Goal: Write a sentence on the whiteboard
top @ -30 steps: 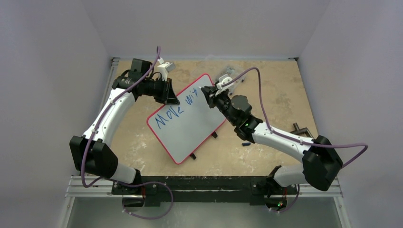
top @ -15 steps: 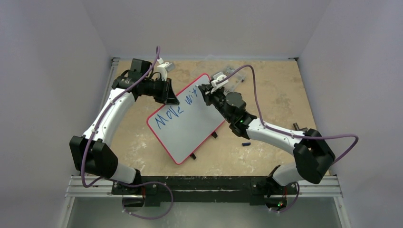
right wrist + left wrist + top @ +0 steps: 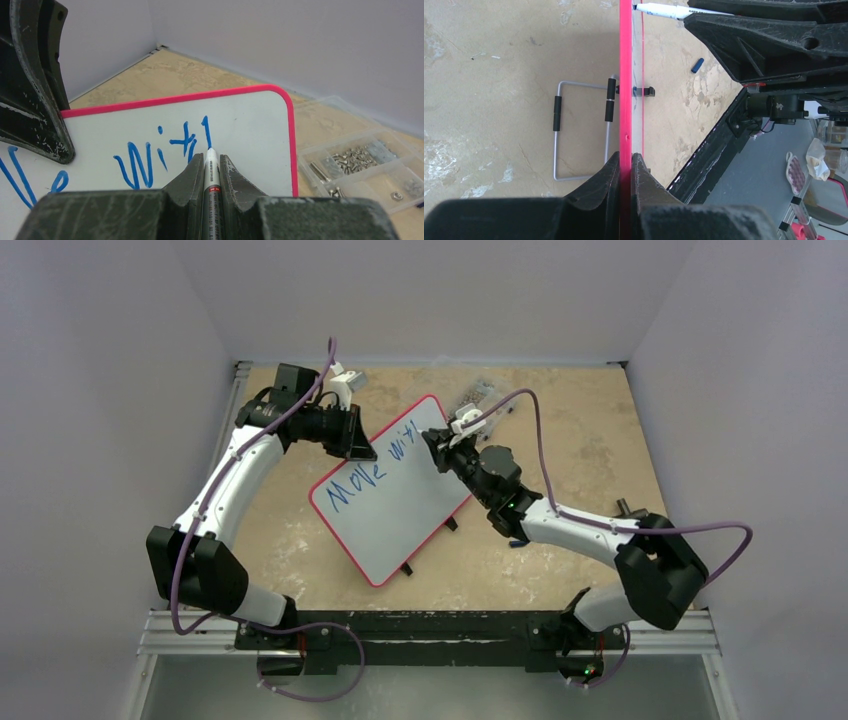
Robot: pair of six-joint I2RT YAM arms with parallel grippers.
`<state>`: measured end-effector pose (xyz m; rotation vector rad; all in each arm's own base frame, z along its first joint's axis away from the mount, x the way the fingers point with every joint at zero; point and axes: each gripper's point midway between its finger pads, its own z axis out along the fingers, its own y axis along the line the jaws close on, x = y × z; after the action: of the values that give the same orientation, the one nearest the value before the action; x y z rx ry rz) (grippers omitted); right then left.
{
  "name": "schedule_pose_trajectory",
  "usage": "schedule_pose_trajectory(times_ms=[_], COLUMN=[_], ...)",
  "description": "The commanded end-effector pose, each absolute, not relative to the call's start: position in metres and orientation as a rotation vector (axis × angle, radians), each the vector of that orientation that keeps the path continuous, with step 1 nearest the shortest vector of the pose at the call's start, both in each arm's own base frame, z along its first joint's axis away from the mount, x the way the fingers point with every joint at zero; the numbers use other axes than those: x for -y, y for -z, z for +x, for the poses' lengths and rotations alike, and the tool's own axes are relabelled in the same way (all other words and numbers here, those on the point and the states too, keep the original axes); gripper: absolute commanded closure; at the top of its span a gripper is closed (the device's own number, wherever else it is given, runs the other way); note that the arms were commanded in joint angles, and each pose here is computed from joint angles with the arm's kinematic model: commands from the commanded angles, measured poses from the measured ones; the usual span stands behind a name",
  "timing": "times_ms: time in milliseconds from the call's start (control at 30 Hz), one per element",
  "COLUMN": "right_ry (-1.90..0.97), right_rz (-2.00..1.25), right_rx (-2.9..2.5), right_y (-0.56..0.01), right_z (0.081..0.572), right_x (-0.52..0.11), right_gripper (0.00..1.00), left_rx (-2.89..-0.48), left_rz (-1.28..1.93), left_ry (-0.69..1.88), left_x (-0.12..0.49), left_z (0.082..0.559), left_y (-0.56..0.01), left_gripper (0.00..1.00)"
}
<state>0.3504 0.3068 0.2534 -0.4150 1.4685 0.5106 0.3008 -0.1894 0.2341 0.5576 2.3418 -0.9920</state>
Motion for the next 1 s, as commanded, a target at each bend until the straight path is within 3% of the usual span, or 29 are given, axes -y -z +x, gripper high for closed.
schedule_pose_trajectory(times_ms=[0,967], right_ry=[-0.542,-0.52], right_rz=[-0.395,-0.418], right_rx=[-1.499,-1.449], right_y=[-0.244,-0.269], right_z=[0.343,0.358], right_x=[-0.302,-0.316], right_gripper=[1.0,1.0], left_rx=[-2.232,-2.226], left_rz=[0.632,0.632], left_ry=[0.943,0.941], left_x=[0.189,0.189], left_z=[0.307,0.306], left_y=[-0.252,-0.254], left_gripper=[1.0,1.0])
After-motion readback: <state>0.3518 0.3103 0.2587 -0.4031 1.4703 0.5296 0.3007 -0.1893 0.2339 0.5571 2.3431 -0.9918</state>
